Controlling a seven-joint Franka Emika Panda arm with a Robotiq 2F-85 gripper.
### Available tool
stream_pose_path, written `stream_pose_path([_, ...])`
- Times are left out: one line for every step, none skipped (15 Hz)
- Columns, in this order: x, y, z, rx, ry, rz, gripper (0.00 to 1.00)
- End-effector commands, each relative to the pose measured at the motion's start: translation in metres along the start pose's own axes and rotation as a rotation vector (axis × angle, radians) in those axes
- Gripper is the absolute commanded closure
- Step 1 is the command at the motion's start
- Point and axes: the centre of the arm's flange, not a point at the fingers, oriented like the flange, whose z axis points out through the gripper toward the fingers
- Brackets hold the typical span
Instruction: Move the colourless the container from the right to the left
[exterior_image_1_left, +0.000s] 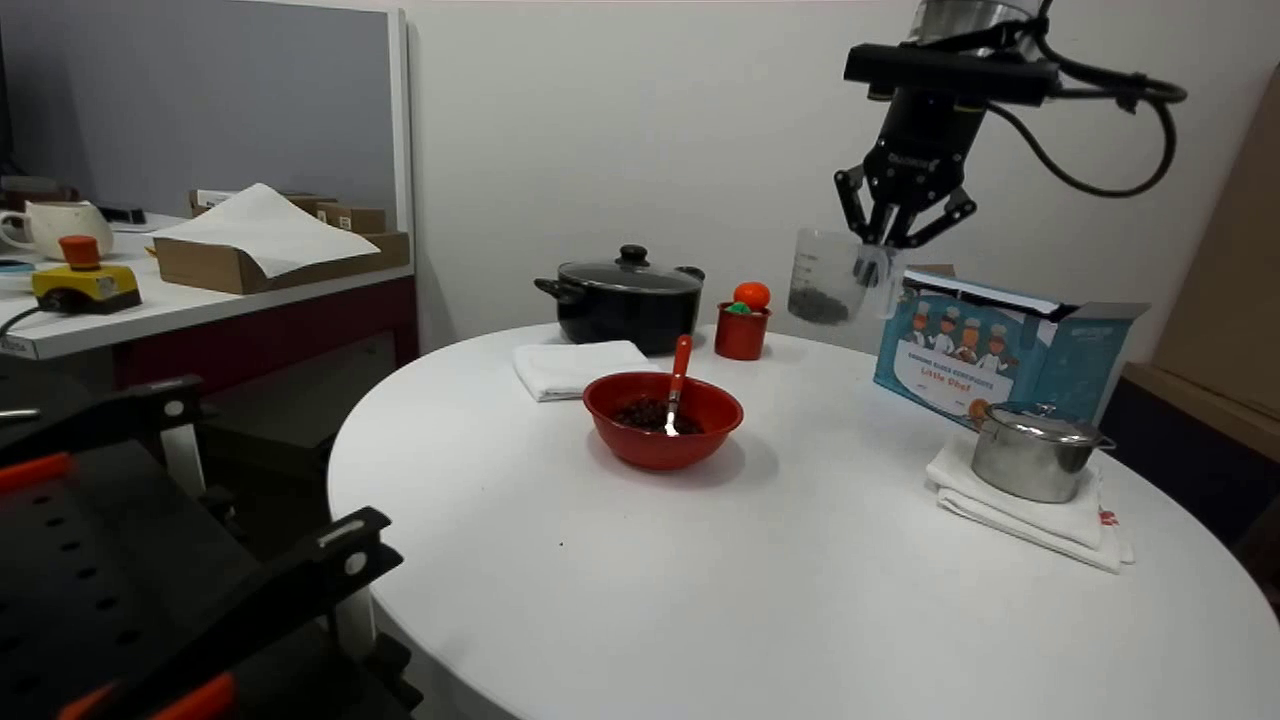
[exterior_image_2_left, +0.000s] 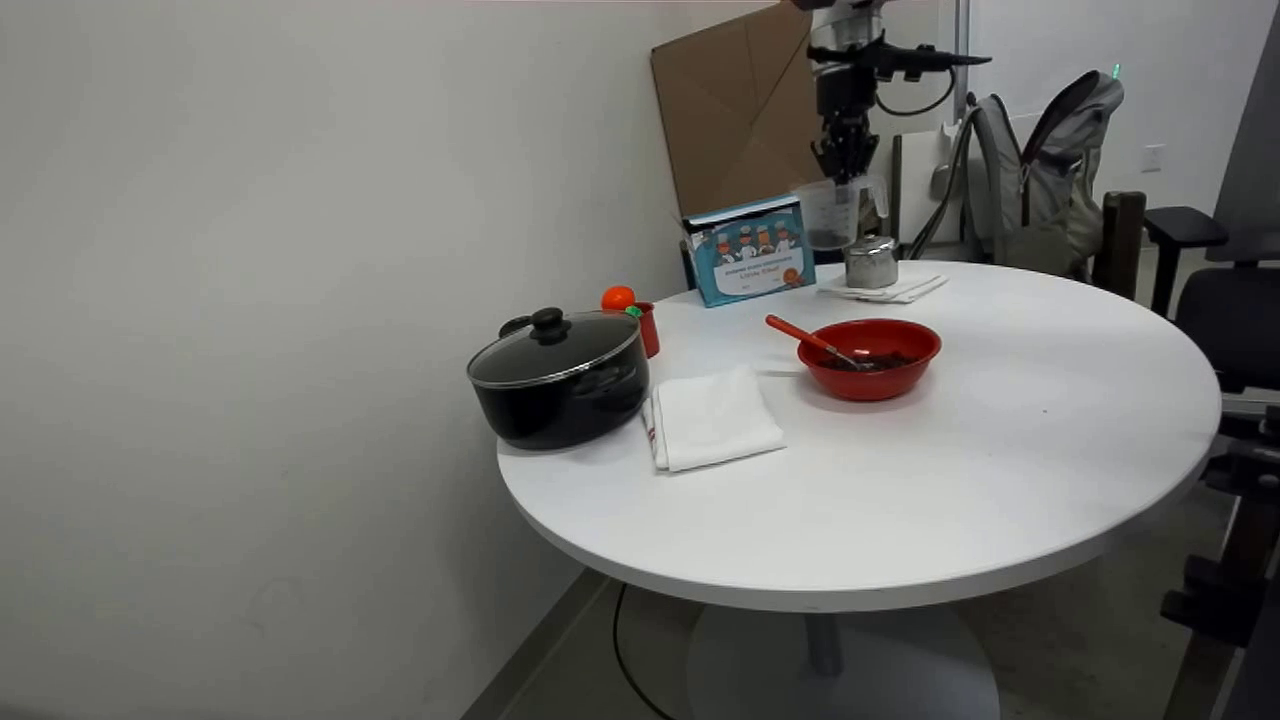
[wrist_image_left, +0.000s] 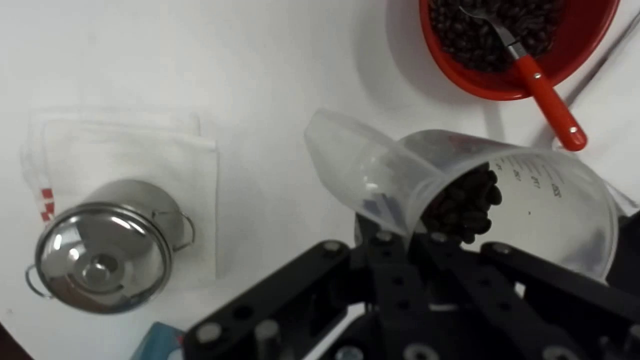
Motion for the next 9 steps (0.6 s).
stream_pose_path([0.031, -0.028, -0.038, -0.028, -0.038, -0.194, 0.94])
stream_pose_path([0.037, -0.04, -0.045, -0.049, -0.046, -0.242, 0.94])
stream_pose_path([0.042, -0.053, -0.052, -0.069, -0.051, -0.29, 0.94])
stream_pose_path([0.048, -0.066, -0.06, -0.087, -0.058, -0.34, 0.94])
stream_pose_path([0.054, -0.078, -0.068, -0.103, -0.064, -0.391, 0.94])
stream_pose_path([0.062, -0.09, -0.074, -0.122, -0.068, -0.441, 0.94])
stream_pose_path([0.07, -0.101, -0.081, -0.135, -0.074, -0.494, 0.94])
stream_pose_path([0.082, -0.111, -0.085, -0.146, -0.075, -0.547, 0.94])
stream_pose_path([0.093, -0.12, -0.09, -0.154, -0.076, -0.6, 0.94])
